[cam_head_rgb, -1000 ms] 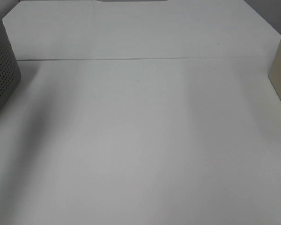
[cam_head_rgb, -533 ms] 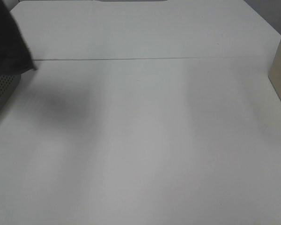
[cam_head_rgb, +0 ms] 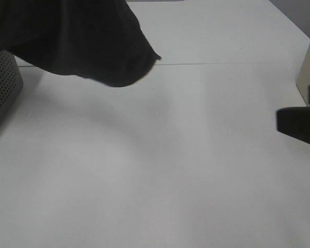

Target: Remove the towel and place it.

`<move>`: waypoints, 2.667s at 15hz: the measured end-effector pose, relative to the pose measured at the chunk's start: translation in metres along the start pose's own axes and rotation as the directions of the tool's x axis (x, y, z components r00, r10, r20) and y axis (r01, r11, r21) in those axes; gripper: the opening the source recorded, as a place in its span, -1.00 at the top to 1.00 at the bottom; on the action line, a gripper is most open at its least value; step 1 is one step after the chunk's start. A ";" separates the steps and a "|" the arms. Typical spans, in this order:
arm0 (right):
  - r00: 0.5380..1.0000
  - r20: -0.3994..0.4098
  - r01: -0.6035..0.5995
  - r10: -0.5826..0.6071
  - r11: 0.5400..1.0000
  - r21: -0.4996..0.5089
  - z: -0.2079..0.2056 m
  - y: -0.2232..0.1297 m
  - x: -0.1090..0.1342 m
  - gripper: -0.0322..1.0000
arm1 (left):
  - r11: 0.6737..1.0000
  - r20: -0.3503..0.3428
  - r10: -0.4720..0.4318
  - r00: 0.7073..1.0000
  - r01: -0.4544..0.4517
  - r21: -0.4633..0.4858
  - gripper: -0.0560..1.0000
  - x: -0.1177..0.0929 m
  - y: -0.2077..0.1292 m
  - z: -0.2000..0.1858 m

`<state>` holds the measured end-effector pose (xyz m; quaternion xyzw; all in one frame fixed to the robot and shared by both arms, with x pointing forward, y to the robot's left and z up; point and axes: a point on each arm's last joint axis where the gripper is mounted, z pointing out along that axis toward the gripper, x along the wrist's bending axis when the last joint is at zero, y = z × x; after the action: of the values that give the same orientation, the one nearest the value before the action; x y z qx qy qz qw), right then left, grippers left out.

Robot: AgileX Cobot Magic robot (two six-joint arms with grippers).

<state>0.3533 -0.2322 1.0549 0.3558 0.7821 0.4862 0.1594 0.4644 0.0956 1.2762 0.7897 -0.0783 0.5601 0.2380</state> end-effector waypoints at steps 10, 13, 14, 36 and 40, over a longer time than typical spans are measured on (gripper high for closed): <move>0.834 -0.539 -0.054 -0.114 0.957 -0.286 0.100 0.034 -0.035 -0.40 | 0.988 0.063 -0.040 0.997 0.049 -0.147 0.89 -0.013 0.033 -0.009; 0.845 -0.520 0.030 -0.126 0.982 -0.189 0.131 0.034 -0.016 -0.40 | 0.986 0.068 -0.051 0.996 0.061 -0.157 0.89 -0.014 0.034 -0.009; 0.851 -0.509 0.060 -0.129 0.987 -0.150 0.142 0.032 -0.010 -0.40 | 0.985 0.067 -0.055 0.996 0.065 -0.159 0.89 -0.013 0.034 -0.009; 0.920 -0.382 -0.045 0.089 0.991 0.124 0.132 0.075 -0.006 0.93 | 0.976 0.078 -0.181 0.980 0.189 -0.112 0.89 -0.014 0.026 0.003; 0.993 -0.115 0.030 0.005 0.953 0.303 0.095 0.147 -0.024 0.93 | 0.895 -0.032 -0.436 0.900 0.429 -0.122 0.89 0.009 -0.001 0.012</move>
<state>0.4862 -0.1477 1.1359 0.3426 0.8576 0.3786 0.0609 0.4786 0.0924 1.2809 0.7560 0.0748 0.5108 0.4025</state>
